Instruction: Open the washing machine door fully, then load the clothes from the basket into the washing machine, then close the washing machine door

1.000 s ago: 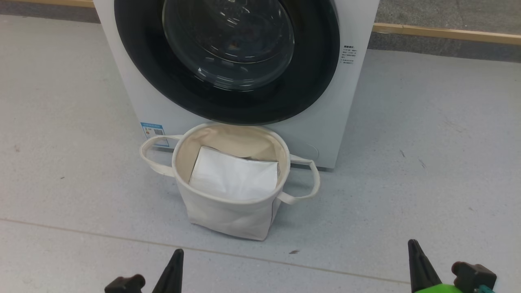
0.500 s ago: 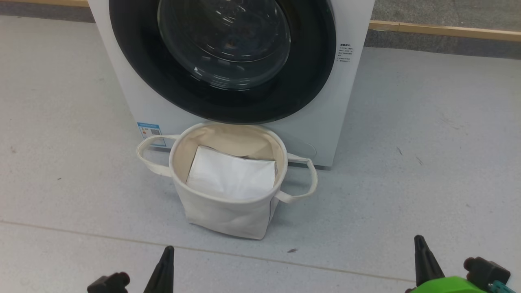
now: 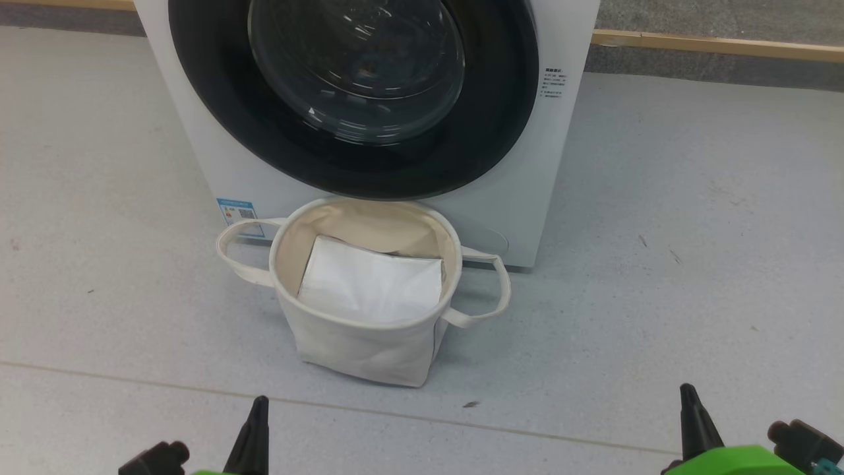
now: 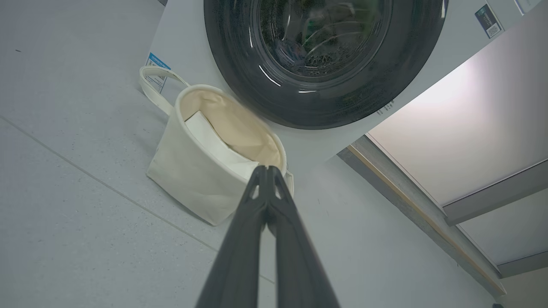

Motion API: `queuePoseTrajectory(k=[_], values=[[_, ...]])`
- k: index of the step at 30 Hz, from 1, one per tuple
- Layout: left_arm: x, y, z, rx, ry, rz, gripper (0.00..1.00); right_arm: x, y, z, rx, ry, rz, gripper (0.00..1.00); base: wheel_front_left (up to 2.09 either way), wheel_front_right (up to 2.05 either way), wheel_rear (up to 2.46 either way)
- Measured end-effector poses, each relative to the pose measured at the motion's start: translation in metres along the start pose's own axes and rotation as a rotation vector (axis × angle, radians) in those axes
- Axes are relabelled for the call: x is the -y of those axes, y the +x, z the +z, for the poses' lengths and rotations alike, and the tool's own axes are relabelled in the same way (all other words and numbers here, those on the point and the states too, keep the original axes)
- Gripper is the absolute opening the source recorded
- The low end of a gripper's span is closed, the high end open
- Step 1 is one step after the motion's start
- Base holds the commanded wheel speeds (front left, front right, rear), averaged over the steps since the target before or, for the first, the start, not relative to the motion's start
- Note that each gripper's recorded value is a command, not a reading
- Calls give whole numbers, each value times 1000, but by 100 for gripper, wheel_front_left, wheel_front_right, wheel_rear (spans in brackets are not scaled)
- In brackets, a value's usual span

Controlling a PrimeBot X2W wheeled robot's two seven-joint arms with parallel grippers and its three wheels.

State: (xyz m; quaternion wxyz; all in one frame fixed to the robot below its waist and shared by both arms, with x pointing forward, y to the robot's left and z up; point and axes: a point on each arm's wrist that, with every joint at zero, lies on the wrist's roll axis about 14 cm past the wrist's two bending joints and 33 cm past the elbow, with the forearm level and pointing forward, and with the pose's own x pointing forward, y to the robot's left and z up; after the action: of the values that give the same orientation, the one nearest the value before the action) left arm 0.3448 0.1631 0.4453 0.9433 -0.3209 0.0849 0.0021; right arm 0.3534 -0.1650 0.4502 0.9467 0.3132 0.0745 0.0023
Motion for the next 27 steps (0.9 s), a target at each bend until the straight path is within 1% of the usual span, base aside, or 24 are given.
queuePoseTrajectory(k=[8,19,27], values=[[-3,2,4,8,-92,15,0,0,5,7,15,91,-6,0,0,0,0],[-5,5,9,13,-228,24,0,8,4,11,21,232,-35,0,0,0,0],[-4,8,13,14,-318,25,0,8,7,16,29,325,-34,0,0,0,0]])
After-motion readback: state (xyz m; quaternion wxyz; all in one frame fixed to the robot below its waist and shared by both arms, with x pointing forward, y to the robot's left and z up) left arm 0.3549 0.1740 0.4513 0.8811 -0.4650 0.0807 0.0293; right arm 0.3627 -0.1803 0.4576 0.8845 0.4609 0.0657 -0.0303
